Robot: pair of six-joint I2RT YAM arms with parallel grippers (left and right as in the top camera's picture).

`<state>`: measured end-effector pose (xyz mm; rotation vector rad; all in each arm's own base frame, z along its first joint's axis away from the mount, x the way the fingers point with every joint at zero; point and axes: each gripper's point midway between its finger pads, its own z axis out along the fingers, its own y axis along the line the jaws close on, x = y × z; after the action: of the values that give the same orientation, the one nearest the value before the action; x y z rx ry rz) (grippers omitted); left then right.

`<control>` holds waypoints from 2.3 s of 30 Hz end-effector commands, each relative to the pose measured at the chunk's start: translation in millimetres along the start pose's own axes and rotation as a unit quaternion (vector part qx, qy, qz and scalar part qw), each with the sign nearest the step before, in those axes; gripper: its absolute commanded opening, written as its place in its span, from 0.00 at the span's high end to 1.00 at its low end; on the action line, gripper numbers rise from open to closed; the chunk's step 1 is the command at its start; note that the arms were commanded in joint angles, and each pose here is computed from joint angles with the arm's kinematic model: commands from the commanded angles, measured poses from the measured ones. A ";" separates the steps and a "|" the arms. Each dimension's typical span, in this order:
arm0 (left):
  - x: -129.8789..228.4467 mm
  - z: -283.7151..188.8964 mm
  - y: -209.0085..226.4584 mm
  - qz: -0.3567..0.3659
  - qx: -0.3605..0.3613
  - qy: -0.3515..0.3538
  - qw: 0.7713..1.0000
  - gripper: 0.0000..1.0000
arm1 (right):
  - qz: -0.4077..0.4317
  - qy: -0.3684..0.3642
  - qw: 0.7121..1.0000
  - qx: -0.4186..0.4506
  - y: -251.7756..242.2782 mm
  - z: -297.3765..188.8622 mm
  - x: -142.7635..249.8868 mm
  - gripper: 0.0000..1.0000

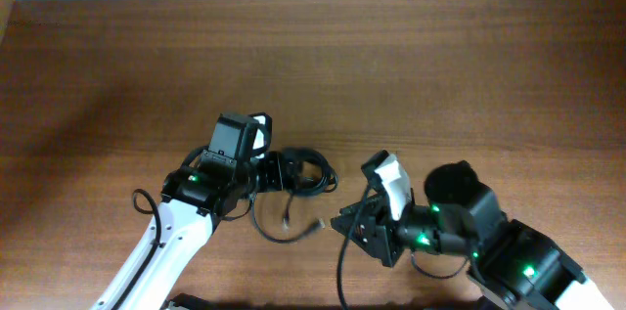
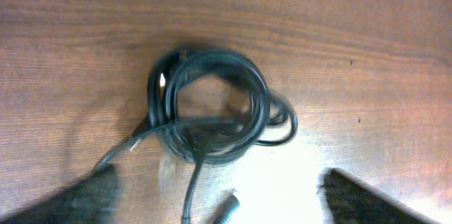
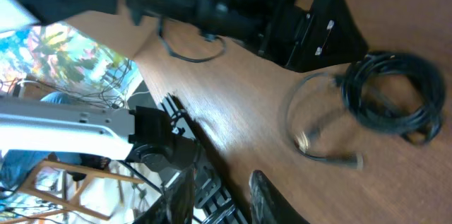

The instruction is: Untangle cables

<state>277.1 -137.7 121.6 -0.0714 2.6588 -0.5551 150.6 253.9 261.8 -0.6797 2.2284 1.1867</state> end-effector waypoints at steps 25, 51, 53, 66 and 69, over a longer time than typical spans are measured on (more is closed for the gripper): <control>-26.4 131.6 18.0 0.446 0.000 0.001 0.895 0.37 | 0.113 -0.033 0.973 0.199 -70.0 -18.9 9.1 0.38; -64.8 -48.4 -53.7 0.261 0.062 -0.155 0.951 1.00 | 0.148 -0.055 0.983 0.090 -38.7 14.2 -22.8 0.02; -57.3 -65.3 -51.2 0.228 0.061 -0.158 0.959 1.00 | 0.244 -0.071 0.964 0.078 -41.4 26.3 -32.4 0.25; -38.7 -72.5 -45.2 0.175 0.065 -0.130 0.974 1.00 | 0.490 -0.149 0.857 0.064 -75.7 73.7 -68.4 0.43; -33.0 -76.2 -52.7 0.180 0.089 -0.123 0.972 1.00 | 0.513 -0.202 0.828 0.101 -99.5 70.9 -75.0 0.43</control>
<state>281.9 -143.7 200.0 0.3420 2.3440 -0.5184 264.8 292.8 222.3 0.7312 2.3692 1.3892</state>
